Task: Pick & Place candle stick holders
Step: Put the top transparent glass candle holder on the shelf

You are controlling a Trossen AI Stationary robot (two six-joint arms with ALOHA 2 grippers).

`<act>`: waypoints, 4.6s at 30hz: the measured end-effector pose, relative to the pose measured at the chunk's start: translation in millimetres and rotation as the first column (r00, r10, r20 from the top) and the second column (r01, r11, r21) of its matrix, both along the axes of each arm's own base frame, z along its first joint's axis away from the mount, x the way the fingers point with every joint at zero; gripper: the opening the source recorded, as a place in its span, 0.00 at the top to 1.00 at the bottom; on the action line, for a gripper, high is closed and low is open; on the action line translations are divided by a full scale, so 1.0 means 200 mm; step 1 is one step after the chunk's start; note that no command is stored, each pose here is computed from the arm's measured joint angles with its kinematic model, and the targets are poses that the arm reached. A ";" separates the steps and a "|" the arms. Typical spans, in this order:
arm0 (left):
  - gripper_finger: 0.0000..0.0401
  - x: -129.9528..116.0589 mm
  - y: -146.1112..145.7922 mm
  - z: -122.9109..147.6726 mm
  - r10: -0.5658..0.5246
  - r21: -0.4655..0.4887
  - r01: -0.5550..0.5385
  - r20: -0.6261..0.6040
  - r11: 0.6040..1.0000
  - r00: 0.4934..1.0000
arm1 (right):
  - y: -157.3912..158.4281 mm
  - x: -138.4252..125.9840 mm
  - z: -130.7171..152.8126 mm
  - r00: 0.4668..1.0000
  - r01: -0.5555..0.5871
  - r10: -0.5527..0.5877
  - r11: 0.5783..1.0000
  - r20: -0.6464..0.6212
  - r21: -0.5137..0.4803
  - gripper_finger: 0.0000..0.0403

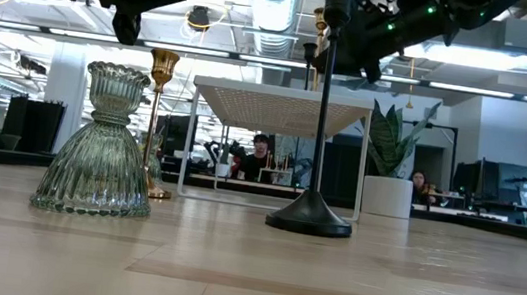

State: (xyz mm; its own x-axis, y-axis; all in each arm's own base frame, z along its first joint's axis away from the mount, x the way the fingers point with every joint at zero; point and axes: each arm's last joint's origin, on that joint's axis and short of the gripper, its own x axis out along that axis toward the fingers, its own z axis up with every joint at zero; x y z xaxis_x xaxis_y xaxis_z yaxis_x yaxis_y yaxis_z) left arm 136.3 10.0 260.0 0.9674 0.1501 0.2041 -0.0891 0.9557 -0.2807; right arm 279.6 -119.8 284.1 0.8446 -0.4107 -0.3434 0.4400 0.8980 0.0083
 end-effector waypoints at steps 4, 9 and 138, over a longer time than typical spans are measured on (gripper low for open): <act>0.98 0.00 0.00 0.00 0.000 0.000 0.000 0.000 1.000 1.000 | 0.00 0.00 0.00 1.000 0.000 0.000 1.000 -0.006 0.003 0.52; 0.98 0.00 0.00 0.00 0.000 0.000 0.000 0.000 1.000 1.000 | 0.02 -0.04 0.03 1.000 0.001 -0.001 1.000 -0.011 0.005 0.37; 0.97 -0.15 0.51 -0.63 0.537 0.036 -0.577 -0.420 0.816 0.732 | 0.68 -0.53 0.34 0.988 -0.130 0.115 0.980 0.103 0.153 1.00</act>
